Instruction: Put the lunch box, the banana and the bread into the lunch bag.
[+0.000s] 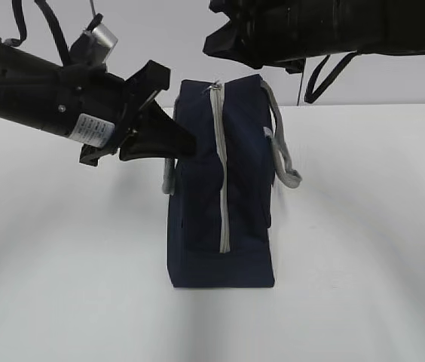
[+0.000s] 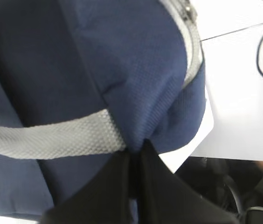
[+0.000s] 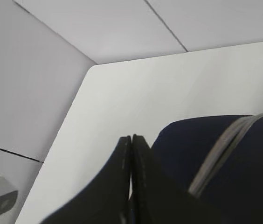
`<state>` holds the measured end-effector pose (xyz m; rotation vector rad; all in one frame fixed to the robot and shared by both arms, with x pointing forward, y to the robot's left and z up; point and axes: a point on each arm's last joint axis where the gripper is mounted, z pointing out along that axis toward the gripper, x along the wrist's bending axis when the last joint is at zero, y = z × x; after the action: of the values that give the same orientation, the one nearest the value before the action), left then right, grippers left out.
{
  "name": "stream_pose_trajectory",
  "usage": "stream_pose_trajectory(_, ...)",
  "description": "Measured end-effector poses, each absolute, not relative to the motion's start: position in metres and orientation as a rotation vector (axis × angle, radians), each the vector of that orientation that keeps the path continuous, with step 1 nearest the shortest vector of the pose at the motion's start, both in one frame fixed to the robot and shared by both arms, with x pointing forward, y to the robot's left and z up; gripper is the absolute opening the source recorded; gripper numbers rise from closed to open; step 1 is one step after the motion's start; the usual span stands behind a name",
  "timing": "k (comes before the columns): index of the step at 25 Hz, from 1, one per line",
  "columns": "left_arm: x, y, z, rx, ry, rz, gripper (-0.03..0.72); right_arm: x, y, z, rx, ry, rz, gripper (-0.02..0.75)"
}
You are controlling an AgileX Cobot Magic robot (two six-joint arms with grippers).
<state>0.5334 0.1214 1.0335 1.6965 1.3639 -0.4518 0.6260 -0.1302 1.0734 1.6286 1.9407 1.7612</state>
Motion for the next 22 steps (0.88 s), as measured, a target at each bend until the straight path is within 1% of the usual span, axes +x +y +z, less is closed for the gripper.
stream_pose_trajectory(5,0.531,0.122,1.032,1.732,1.347,-0.459,0.005,0.634,-0.134,1.062,1.685,1.909,1.728,-0.016)
stream_pose_trajectory(10,0.531,0.122,1.032,1.743,1.343,-0.455,0.005,0.637,-0.137,1.059,1.702,1.904,1.725,-0.016)
stream_pose_trajectory(15,0.531,0.122,1.032,1.753,1.332,-0.448,0.005,0.632,-0.134,1.058,1.568,2.048,1.684,-0.016)
stream_pose_trajectory(17,0.531,0.122,1.032,1.761,1.322,-0.443,0.005,0.627,-0.131,1.057,1.506,2.144,1.686,-0.001)
stream_pose_trajectory(18,0.531,0.122,1.031,1.765,1.32,-0.441,0.005,0.625,-0.129,1.057,1.476,2.193,1.687,0.029)
stream_pose_trajectory(19,0.531,0.122,1.031,1.768,1.319,-0.439,0.005,0.623,-0.128,1.058,1.45,2.229,1.693,0.077)
stream_pose_trajectory(21,0.53,0.122,1.031,1.772,1.318,-0.438,0.005,0.62,-0.125,1.061,1.42,2.28,1.716,0.205)
stream_pose_trajectory(22,0.53,0.122,1.031,1.772,1.318,-0.438,0.005,0.62,-0.124,1.063,1.422,2.284,1.73,0.288)
